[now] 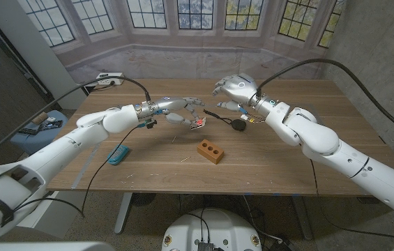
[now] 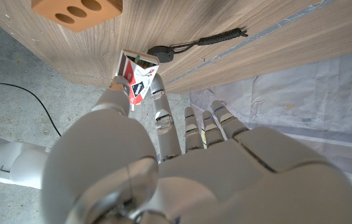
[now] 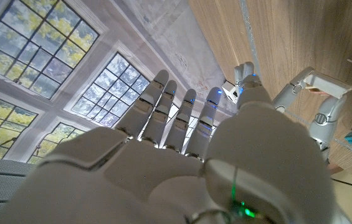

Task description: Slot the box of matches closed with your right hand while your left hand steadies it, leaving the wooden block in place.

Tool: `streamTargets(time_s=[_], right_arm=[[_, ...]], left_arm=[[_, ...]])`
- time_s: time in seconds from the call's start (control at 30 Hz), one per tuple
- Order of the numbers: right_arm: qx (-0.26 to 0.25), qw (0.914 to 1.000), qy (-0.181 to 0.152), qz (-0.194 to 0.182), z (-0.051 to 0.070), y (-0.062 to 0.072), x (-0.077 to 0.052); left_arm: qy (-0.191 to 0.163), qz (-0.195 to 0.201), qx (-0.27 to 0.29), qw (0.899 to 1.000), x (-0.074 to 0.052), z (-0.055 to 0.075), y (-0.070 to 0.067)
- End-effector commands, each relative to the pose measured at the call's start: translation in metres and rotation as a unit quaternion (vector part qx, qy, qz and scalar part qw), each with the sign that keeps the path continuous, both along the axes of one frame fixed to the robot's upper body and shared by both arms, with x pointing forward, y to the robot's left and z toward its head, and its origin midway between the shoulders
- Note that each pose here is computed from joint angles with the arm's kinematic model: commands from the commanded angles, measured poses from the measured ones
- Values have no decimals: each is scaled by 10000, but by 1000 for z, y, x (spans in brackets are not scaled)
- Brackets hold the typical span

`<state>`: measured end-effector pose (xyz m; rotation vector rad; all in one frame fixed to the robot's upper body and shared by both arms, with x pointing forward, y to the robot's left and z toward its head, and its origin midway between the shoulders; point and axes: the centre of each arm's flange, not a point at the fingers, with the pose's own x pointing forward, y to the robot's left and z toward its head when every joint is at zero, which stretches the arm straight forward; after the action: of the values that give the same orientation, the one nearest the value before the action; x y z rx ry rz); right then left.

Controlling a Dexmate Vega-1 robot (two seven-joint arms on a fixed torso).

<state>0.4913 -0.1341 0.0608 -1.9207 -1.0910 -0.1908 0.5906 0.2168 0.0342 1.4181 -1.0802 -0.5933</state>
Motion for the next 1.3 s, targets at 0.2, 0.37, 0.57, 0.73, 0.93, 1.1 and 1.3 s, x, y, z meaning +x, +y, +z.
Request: streamTargets(time_s=[0.2, 0.37, 0.57, 0.73, 0.93, 1.1, 1.3], right_arm=[[632, 9939, 881, 197, -1, 4, -3], [779, 9902, 1136, 244, 1, 2, -4], [1012, 9840, 1431, 305, 5, 2, -6], [1166, 9797, 1591, 348, 7, 2, -10], [1402, 9704, 1926, 405, 9, 1, -13], [1670, 9589, 2240, 499, 9, 1, -15], [1872, 9503, 2444, 474, 8, 2, -19]], left_arm=[[-12, 18, -25, 10000, 3, 2, 0], [-15, 19, -33, 10000, 4, 2, 0], [-48, 14, -21, 10000, 4, 3, 0], [-42, 39, -27, 10000, 5, 3, 3], [-51, 52, -31, 10000, 5, 2, 4], [-56, 61, -36, 10000, 6, 3, 5], [-61, 54, -15, 10000, 6, 5, 4]])
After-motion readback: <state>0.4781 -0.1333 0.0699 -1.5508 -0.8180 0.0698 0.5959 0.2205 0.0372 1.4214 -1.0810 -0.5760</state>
